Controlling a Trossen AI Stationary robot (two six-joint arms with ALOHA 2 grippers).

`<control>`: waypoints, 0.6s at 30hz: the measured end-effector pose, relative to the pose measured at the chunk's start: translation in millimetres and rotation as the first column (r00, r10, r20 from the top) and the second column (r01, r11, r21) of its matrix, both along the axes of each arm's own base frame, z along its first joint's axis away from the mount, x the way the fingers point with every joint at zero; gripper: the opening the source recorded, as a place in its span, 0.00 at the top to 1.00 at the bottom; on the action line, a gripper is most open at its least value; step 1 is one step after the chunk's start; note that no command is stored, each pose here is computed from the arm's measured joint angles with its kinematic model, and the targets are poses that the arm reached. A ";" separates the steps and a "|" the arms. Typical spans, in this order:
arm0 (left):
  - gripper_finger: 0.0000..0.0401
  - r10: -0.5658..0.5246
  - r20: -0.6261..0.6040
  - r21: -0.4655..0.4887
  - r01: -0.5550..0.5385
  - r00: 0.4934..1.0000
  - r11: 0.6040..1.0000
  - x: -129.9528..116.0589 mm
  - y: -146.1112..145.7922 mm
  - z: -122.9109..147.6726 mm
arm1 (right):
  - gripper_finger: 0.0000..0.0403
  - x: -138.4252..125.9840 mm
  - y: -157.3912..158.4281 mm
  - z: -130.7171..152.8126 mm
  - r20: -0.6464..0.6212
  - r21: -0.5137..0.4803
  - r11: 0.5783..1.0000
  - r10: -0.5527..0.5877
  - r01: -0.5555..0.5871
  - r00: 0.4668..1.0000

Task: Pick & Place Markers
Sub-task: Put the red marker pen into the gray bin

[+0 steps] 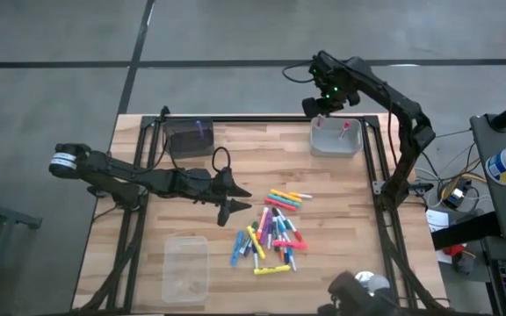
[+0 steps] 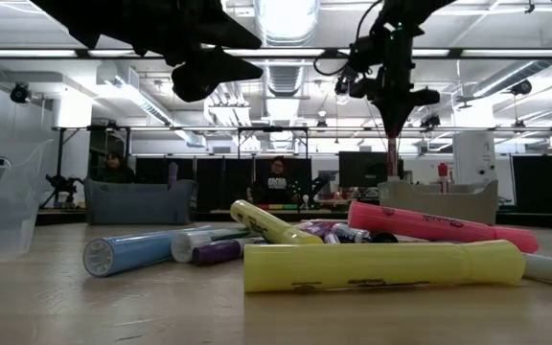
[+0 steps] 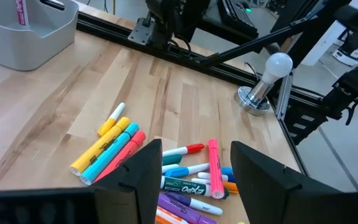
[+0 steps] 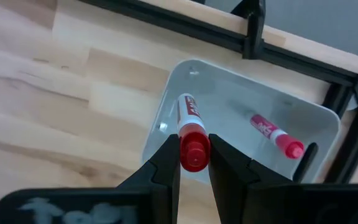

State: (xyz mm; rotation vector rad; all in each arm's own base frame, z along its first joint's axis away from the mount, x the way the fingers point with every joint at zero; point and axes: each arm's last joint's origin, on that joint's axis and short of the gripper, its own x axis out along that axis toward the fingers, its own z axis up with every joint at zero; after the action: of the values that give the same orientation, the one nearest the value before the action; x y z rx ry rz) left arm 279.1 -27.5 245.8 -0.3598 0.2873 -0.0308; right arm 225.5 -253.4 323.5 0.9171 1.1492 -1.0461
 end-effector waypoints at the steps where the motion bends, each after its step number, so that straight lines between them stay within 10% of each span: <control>1: 0.54 0.000 0.000 0.000 0.000 1.000 1.000 0.0 0.0 0.0 | 0.85 -1.5 -1.3 -2.9 -0.004 0.006 1.000 -0.006 0.006 1.000; 18: 0.54 0.000 -0.001 0.000 0.000 1.000 1.000 -0.1 -0.1 -0.2 | 0.85 -8.7 -10.9 -42.6 -0.008 0.045 0.998 -0.039 0.039 0.999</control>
State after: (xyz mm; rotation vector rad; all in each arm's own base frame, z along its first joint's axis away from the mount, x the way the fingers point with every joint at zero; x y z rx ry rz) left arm 279.1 -27.6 245.6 -0.3600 0.2884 -0.0308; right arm 216.8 -264.3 280.8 0.9756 1.1687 -1.0592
